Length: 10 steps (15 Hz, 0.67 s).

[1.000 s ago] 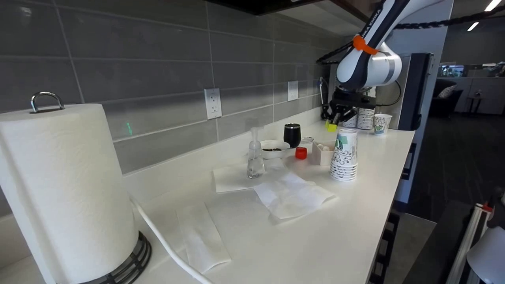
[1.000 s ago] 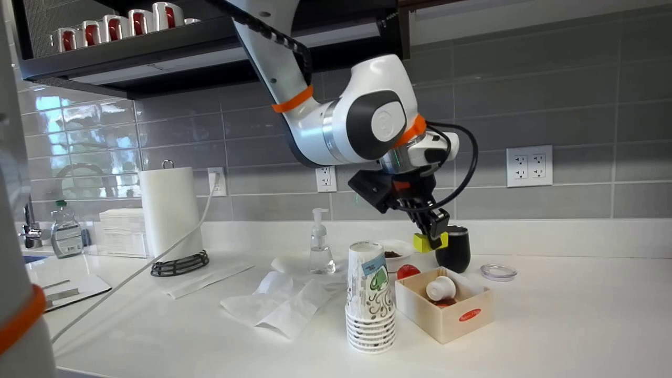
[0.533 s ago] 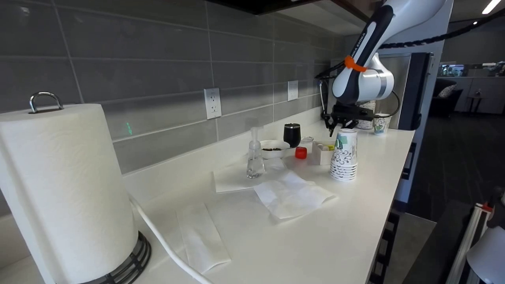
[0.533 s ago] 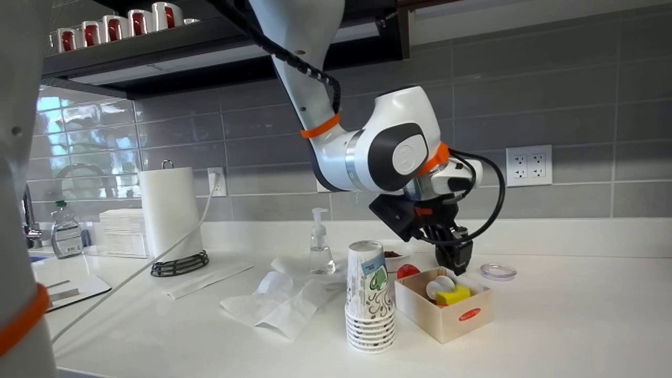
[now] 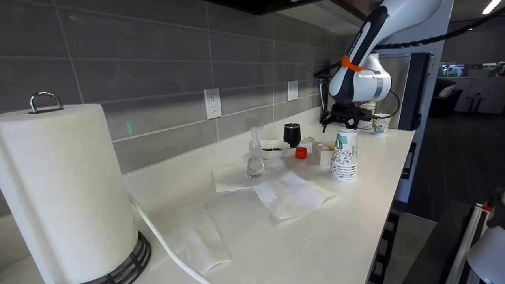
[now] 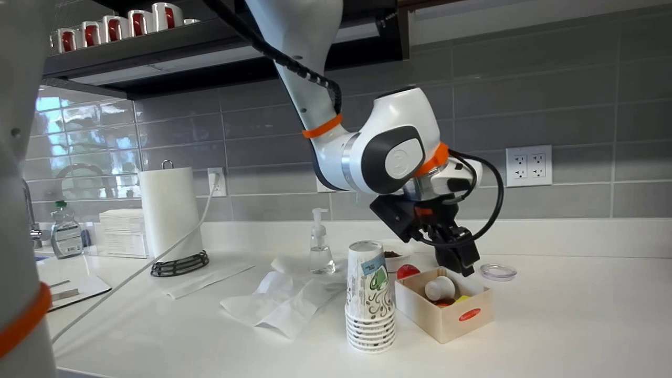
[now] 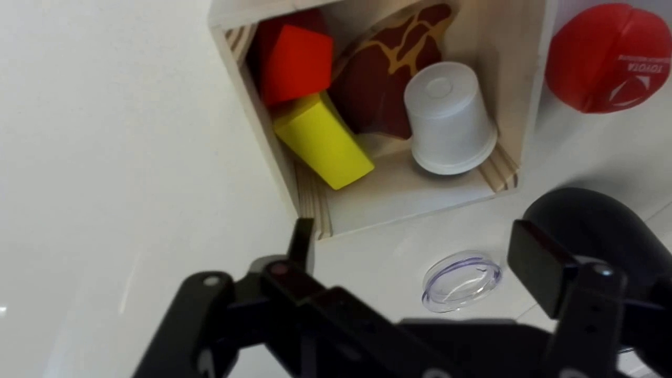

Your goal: Put the yellow object in the brown box

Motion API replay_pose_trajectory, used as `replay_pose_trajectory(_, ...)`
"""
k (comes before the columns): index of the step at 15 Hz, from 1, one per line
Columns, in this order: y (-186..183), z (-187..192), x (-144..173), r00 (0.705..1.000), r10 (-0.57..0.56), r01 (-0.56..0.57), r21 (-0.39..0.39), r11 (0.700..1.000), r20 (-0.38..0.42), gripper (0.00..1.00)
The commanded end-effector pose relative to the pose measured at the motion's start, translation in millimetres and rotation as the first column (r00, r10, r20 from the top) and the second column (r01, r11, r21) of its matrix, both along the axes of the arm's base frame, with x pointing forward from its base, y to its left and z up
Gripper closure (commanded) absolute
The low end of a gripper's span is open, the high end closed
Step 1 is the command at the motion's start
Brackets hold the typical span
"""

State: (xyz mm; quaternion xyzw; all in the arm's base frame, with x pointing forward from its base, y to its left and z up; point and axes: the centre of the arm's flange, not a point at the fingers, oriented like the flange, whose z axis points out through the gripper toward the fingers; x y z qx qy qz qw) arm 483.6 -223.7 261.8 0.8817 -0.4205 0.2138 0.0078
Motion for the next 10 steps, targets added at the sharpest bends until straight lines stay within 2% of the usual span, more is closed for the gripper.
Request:
replay_pose_trajectory(1, 18.6, 19.4, -0.3, 0.999, 0.032, -0.032, -0.018, 0.999, 0.01, 0.0)
replay_pose_trajectory(6, 70.3, 58.7, 5.0, 0.988, 0.152, -0.152, -0.036, 0.988, 0.009, 0.0)
replay_pose_trajectory(10, 122.9, 92.0, 13.1, 0.96, 0.276, -0.278, -0.052, 0.959, -0.043, 0.0)
